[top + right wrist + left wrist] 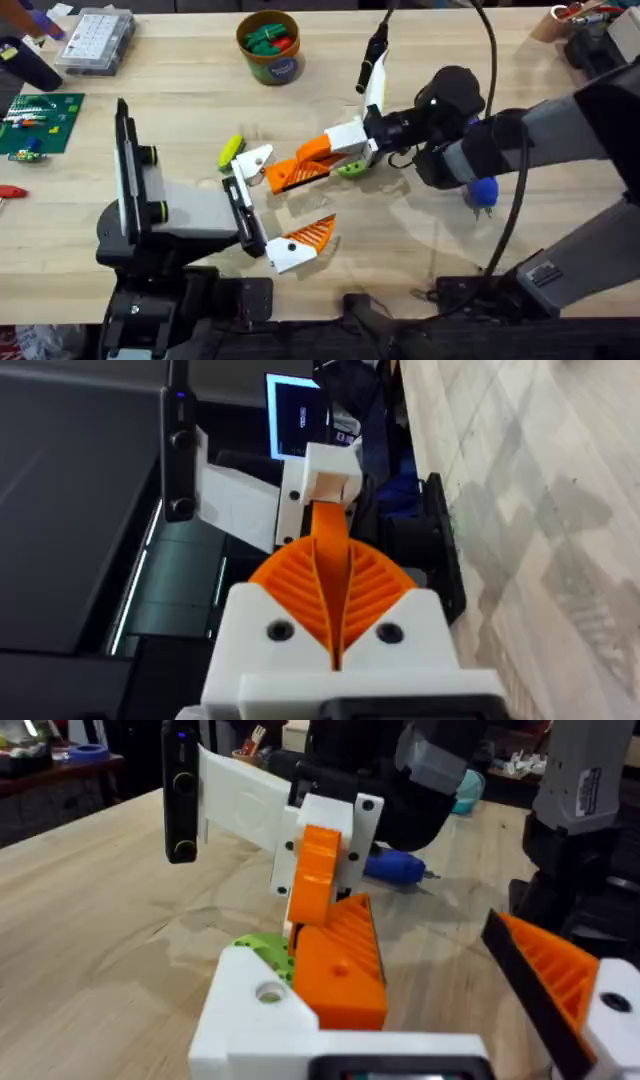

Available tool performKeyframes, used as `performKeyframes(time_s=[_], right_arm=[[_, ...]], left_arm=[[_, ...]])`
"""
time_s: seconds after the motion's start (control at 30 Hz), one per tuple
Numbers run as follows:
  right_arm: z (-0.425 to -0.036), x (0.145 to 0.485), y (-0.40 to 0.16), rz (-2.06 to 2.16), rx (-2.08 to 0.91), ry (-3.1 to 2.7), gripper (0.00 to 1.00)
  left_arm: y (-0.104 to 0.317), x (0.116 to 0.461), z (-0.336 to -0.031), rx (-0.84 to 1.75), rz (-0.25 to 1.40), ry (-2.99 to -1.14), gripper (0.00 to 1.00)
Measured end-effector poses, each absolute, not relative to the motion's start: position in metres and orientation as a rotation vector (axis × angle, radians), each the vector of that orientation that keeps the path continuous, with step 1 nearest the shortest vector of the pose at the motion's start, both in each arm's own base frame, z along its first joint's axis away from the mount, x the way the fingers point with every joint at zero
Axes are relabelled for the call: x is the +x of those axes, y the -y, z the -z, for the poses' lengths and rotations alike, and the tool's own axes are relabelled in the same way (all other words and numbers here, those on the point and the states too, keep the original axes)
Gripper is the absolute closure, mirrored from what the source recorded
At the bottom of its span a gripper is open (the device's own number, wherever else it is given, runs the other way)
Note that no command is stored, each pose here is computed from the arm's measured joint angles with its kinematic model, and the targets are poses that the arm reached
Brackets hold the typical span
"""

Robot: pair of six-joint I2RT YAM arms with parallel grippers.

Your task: Pick up the gripper from the table and insert it into the empty holder that is missing its gripper. Then pick up a screw, insert it into the mounting hole, and use the screwdriver to tighten it. Finally, clean up the table by picking up the vegetable and placing it into the bucket.

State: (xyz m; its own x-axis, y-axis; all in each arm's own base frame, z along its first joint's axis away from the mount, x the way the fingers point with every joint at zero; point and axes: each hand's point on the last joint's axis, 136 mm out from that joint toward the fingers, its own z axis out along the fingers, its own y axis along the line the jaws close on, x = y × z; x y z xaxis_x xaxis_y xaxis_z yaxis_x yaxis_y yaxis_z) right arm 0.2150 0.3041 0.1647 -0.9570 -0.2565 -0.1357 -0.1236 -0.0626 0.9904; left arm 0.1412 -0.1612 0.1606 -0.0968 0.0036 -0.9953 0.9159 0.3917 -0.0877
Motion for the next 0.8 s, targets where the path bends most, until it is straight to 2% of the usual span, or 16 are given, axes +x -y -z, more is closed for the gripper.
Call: performKeyframes(time_s=[0.8], right_arm=[[-0.1671, 0.2173, -0.3048, 2.186, 0.391, 2.082, 0.986]], left_arm=[[0.1611, 0.1415, -0.1606, 0.875, 0.959, -1.458, 0.011]])
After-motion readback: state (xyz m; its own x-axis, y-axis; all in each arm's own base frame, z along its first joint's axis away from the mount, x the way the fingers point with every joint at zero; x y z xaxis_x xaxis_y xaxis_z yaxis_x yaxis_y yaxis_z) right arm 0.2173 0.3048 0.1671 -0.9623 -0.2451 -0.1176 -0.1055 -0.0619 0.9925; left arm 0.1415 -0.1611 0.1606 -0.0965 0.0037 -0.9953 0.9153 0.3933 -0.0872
